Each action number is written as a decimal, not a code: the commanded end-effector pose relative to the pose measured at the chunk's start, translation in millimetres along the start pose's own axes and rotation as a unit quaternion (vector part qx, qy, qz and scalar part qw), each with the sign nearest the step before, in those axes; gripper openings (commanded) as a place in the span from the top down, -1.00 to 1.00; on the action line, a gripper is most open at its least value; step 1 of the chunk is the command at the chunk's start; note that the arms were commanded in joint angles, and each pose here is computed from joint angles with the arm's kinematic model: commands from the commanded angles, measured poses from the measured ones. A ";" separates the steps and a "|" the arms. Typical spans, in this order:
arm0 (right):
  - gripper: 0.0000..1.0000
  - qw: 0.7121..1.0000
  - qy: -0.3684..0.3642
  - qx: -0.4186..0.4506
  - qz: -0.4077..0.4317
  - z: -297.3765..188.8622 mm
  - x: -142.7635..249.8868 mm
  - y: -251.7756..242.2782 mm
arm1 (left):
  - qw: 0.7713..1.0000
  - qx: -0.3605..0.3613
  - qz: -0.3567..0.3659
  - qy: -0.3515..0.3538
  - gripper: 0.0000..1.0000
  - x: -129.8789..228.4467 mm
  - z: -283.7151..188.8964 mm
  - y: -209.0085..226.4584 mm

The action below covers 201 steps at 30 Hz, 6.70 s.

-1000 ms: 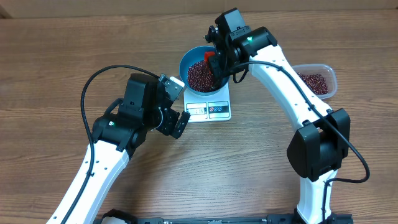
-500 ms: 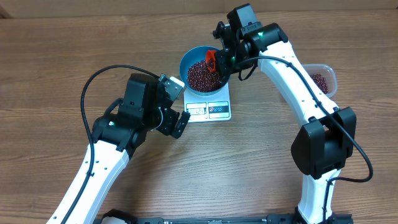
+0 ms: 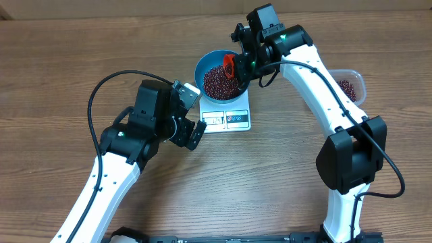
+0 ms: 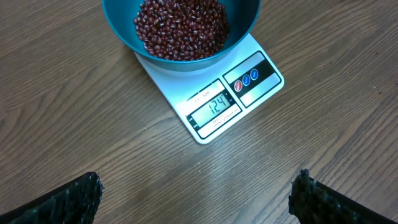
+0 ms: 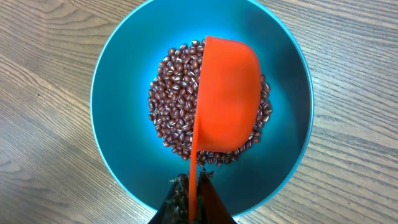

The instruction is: Scoop item into bowl and weigh 150g on scale

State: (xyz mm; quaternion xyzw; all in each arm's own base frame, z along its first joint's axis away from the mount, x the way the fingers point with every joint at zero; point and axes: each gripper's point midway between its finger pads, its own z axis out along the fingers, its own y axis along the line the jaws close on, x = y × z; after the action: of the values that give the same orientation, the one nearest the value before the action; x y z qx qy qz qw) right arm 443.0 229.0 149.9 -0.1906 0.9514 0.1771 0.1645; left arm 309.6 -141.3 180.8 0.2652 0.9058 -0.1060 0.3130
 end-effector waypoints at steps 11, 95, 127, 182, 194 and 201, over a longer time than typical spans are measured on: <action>0.93 0.993 -0.015 0.108 -0.036 -5.5 -8.9 -7.0 | 1.000 0.003 0.008 -0.004 -0.99 -0.5 -1.8 -0.6; 0.93 0.985 -0.029 0.149 -0.081 -18.5 -10.0 15.6 | 1.000 0.003 0.008 -0.004 -0.99 -0.5 -1.8 -0.6; 0.93 0.973 -0.074 0.196 -0.098 -57.3 -20.1 25.0 | 1.000 0.004 0.008 -0.004 -0.99 -0.5 -1.8 -0.7; 0.93 0.972 -0.022 0.114 0.206 -151.5 102.0 -220.4 | 1.000 0.004 0.008 -0.004 -0.99 -0.4 -1.8 -0.7; 0.93 0.966 0.018 0.137 0.218 -115.4 133.3 -237.2 | 1.000 0.004 0.008 -0.004 -0.99 -0.5 -1.8 -0.7; 0.93 0.966 0.007 0.145 0.213 -110.2 129.8 -244.4 | 1.000 0.004 0.008 -0.004 -0.99 -0.5 -1.8 -0.7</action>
State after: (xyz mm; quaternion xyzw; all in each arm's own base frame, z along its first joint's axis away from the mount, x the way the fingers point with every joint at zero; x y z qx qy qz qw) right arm 406.8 -64.4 126.3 0.0467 0.9872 0.0763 0.1324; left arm 309.6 -141.3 180.8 0.2652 0.9058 -0.1060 0.3130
